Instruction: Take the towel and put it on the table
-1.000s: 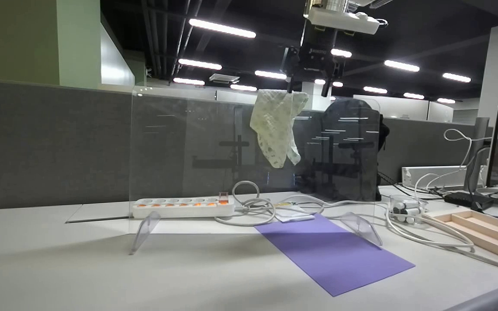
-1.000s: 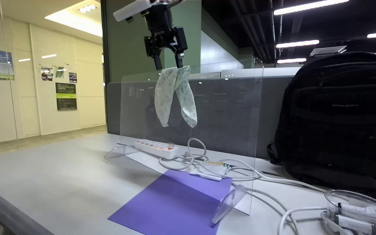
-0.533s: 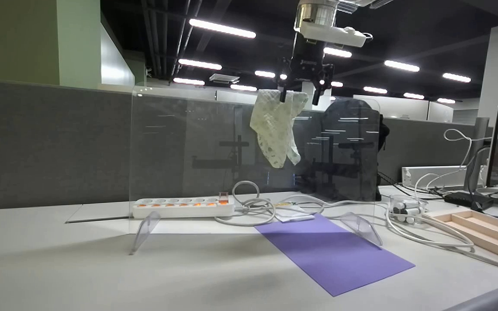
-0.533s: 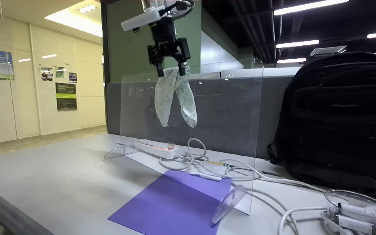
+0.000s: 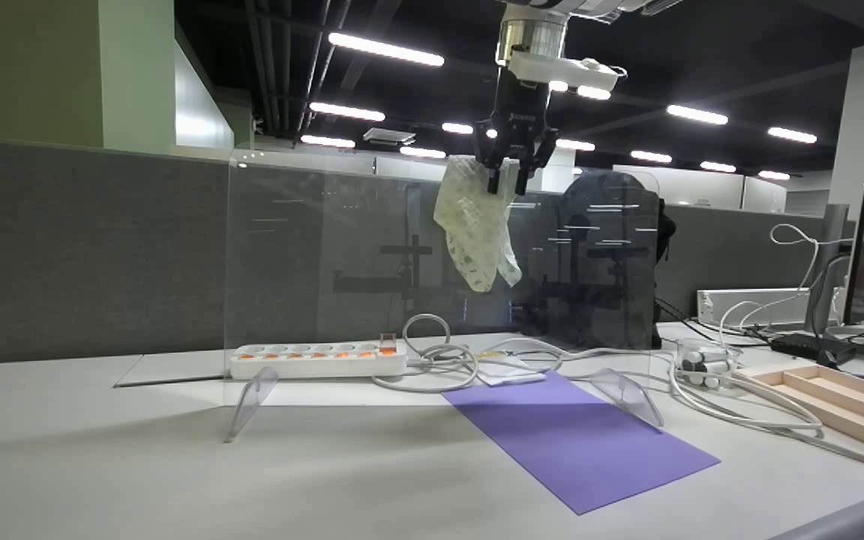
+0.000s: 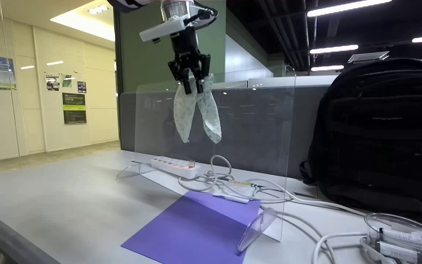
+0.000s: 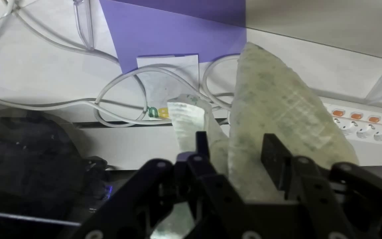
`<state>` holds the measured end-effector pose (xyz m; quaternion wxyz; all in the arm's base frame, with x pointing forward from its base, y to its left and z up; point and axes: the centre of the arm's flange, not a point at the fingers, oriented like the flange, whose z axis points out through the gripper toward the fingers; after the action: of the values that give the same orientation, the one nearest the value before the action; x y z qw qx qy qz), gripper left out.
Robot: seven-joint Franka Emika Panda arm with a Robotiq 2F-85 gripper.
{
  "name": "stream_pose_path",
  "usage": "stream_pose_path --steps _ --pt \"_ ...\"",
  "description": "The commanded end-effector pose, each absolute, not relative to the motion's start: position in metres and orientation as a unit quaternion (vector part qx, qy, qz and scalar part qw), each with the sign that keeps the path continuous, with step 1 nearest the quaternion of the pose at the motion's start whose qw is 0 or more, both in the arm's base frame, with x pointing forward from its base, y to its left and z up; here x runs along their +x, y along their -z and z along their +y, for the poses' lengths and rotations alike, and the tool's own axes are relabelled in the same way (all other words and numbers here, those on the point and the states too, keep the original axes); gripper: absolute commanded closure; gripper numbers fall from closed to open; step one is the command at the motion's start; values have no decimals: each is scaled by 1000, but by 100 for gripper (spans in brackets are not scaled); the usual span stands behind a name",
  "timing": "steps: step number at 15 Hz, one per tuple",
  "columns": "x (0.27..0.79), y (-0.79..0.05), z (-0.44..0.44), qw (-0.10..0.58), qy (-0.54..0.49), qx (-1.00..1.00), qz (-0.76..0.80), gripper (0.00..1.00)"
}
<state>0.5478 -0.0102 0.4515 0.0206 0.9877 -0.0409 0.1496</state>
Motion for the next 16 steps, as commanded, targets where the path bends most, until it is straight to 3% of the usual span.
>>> stream_pose_path --steps 1,3,4,16 --pt "554 -458 -3 32 -156 987 -22 83" --pt "553 -458 0 34 -156 987 -16 97" --pt "553 -457 0 33 -155 987 -14 99" --pt "523 -425 39 -6 -96 995 41 100"
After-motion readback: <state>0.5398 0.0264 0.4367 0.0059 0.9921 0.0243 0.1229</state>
